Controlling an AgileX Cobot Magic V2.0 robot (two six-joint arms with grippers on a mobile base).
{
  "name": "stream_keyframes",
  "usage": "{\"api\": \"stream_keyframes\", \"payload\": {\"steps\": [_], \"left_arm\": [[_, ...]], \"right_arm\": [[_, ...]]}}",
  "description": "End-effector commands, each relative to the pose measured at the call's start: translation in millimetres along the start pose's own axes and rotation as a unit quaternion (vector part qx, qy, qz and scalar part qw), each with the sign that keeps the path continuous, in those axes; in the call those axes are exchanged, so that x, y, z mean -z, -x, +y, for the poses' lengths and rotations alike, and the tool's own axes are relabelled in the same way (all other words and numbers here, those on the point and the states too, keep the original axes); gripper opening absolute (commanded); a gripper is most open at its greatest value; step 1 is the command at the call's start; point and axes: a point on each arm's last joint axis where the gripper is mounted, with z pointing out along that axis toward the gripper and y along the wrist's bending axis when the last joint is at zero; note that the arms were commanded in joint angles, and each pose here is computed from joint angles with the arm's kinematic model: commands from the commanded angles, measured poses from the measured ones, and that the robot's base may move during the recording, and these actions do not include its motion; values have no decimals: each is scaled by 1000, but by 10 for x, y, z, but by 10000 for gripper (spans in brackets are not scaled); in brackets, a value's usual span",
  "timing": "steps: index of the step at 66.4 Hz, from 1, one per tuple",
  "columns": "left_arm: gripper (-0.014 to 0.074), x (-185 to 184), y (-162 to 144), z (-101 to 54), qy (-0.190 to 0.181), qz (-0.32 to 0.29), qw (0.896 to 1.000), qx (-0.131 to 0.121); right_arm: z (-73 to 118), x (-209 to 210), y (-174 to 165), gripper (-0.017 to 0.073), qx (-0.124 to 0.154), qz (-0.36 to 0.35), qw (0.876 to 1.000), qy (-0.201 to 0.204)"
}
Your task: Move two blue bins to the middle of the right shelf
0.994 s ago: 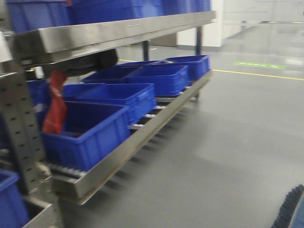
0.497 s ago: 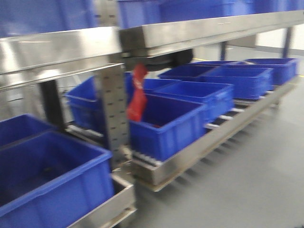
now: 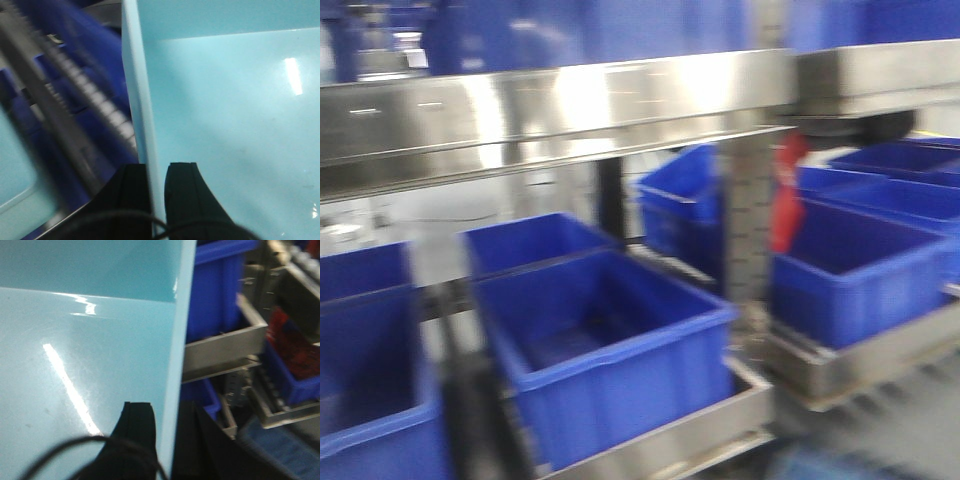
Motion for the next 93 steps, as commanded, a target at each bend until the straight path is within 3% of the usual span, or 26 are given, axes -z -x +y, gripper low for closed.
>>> {"api": "stream_keyframes", "payload": {"steps": [1,93], "left_arm": [[-111,94,53,-24,-13,-28,1000,-3],[-111,84,52,-26,-13,-27,1000,-3]], "right_arm": [[2,63,66,-153,7,-32,999,0],[2,63,66,-153,7,-32,999,0]]}}
